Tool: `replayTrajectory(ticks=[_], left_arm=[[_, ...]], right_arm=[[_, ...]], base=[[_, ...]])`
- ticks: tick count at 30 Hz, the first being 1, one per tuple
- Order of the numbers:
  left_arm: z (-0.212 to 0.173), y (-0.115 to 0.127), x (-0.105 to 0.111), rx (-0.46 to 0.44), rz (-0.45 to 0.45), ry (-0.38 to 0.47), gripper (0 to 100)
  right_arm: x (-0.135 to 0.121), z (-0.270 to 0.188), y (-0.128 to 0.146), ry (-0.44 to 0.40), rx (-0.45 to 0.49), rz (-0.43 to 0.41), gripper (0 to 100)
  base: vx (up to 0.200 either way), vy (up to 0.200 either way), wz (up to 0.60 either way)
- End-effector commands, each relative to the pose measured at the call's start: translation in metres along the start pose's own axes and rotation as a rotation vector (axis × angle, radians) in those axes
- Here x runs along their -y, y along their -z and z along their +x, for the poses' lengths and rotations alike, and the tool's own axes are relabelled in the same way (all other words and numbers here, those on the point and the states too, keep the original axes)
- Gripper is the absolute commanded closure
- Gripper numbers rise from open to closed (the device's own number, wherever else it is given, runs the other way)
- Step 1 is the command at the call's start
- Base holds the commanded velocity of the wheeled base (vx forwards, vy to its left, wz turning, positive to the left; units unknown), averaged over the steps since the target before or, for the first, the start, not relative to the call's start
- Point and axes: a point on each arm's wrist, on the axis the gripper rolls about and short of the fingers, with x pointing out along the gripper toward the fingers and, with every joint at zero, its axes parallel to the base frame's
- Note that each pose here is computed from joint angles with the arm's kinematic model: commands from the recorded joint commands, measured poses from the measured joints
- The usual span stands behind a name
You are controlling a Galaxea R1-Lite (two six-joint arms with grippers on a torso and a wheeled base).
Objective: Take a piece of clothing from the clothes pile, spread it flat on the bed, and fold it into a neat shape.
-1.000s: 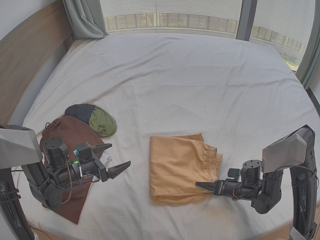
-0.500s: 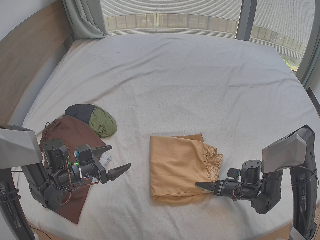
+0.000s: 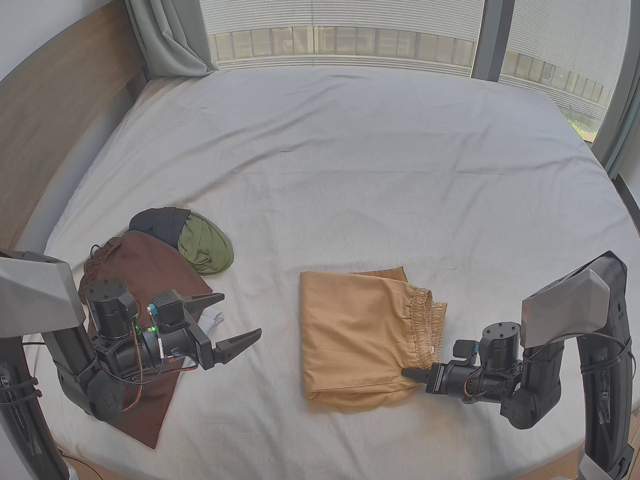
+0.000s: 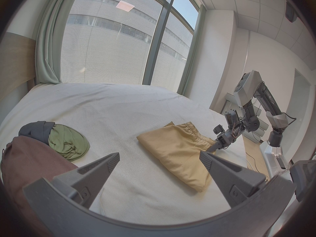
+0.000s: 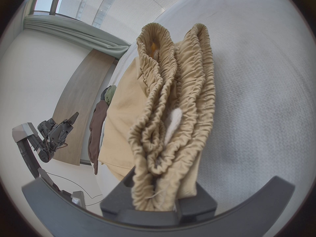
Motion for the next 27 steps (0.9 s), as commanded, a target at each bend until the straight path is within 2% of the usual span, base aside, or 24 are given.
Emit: replayTrajectory(ticks=[1, 9, 17, 27], left_arm=[[0.0, 0.001, 0.0, -0.003, -0.002, 0.0, 0], [-0.001, 0.001, 0.0, -0.006, -0.004, -0.002, 0], [-0.009, 0.007, -0.004, -0.028, -0.013, -0.028, 0], [-0.01, 0.008, -0.006, -0.032, 0.011, -0.036, 0]], right_arm=[[-0.001, 0.0, 0.0, -0.003, 0.001, -0.004, 100], [-0.005, -0.001, 0.001, -0.01, -0.002, -0.009, 100], [-0.029, -0.013, -0.009, -0.064, 0.033, -0.05, 100], [-0.03, -0.015, -0.014, -0.069, 0.05, -0.054, 100]], base=[[0.0, 0.0, 0.0], [0.0, 0.0, 0.0], [0.0, 0.0, 0.0], [0.0, 0.0, 0.0]])
